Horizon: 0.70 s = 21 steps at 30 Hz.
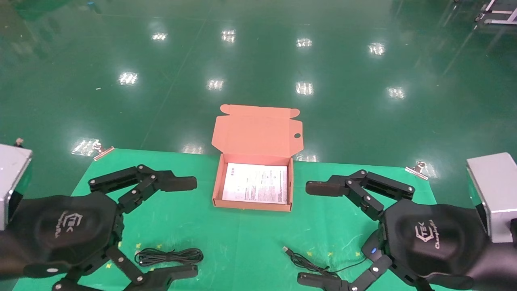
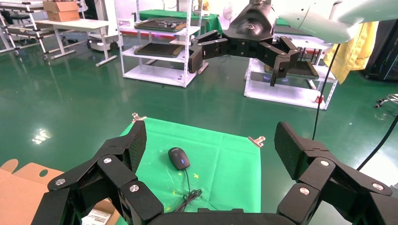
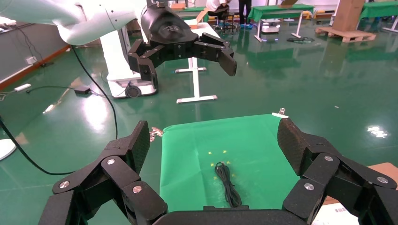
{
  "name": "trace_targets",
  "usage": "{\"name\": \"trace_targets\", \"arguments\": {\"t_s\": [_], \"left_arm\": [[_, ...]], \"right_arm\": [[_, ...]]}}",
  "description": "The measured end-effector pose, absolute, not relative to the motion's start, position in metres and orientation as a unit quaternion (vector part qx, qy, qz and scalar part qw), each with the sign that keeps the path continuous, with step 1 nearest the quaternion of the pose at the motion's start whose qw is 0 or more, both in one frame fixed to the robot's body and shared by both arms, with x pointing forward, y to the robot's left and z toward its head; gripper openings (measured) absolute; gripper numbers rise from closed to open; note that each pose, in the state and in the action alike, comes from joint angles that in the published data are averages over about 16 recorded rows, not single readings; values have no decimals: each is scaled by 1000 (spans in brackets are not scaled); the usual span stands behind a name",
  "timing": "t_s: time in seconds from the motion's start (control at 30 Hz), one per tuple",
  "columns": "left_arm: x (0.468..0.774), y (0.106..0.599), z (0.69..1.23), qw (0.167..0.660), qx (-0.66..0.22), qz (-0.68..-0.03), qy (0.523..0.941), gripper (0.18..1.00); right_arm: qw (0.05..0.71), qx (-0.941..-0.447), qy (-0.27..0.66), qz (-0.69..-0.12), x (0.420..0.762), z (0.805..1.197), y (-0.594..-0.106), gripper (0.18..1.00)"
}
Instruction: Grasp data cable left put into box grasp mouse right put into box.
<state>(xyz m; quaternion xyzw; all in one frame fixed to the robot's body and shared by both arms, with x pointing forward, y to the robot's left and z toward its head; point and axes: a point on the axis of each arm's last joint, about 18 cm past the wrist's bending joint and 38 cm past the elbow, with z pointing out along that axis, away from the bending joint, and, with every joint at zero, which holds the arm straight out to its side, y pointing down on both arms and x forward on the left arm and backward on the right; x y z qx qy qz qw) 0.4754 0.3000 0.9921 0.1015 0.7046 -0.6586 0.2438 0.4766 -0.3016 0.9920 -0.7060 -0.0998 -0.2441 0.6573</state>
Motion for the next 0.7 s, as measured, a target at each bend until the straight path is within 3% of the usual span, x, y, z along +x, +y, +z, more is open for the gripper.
{"name": "trace_targets", "arguments": {"t_s": [0.7], "left_arm": [[476, 298, 991, 244, 104, -657, 705, 1001]], "right_arm": [[653, -708, -99, -248, 477, 991, -302, 1001]]}}
